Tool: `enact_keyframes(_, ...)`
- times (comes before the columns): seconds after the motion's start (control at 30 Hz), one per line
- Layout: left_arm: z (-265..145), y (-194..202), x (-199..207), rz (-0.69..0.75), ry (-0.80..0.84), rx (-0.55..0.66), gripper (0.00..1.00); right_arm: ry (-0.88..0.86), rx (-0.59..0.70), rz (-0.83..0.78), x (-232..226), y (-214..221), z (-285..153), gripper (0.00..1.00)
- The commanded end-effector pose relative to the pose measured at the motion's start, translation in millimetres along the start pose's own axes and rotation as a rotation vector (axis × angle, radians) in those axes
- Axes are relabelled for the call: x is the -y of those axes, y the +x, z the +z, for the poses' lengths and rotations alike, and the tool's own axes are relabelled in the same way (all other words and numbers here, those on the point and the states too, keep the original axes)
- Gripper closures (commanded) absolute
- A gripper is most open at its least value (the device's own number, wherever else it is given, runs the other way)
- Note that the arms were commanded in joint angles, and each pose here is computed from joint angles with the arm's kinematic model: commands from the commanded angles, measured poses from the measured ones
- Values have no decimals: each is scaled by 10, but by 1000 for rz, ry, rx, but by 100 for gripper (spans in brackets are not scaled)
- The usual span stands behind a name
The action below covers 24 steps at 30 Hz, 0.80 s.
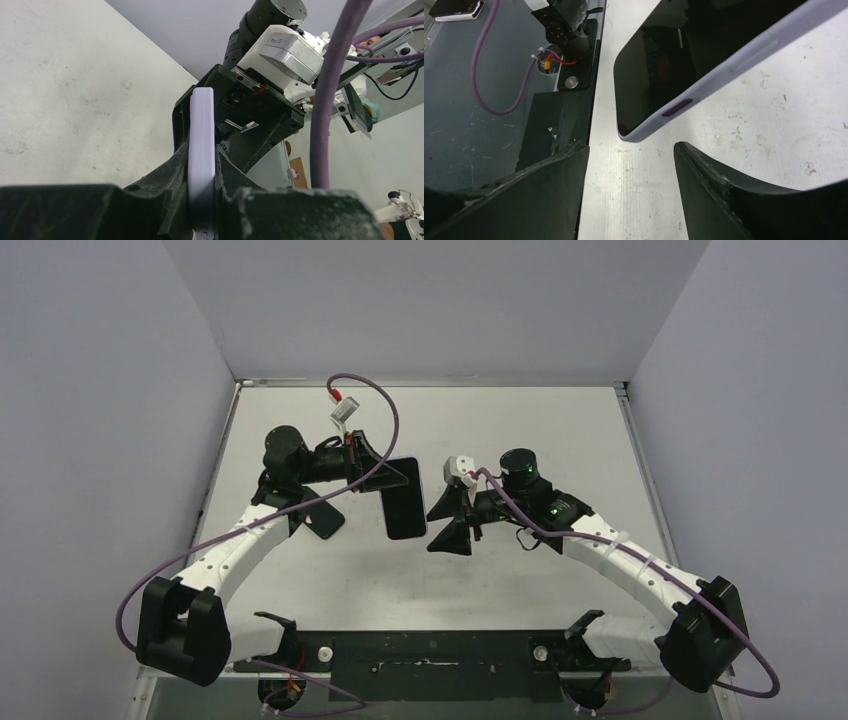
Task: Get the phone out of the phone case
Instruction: Remove the phone case from the phone.
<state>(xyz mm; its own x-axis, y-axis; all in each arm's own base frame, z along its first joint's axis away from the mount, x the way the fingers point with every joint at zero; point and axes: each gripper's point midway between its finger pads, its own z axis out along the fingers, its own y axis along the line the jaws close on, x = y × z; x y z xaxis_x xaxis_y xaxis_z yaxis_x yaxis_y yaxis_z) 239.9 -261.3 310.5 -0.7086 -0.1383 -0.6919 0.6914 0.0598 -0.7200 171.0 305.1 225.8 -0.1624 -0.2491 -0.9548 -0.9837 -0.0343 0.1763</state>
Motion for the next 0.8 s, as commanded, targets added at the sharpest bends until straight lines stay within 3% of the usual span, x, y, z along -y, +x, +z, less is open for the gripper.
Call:
enact_keyframes(0.0, 31, -189, 394, 153, 106, 4, 100, -69, 75, -161, -70, -376, 76, 38)
enact_keyframes(0.27, 41, -157, 489, 167, 136, -21, 100, -122, 35, -165, -102, -329, 214, 55)
enact_keyframes(0.57, 52, -87, 497, 111, 150, -59, 100, -145, 29, -227, -175, -321, 253, 90)
enact_keyframes(0.77, 67, -56, 490, 52, 153, -79, 100, -149, 29, -305, -208, -347, 266, 96)
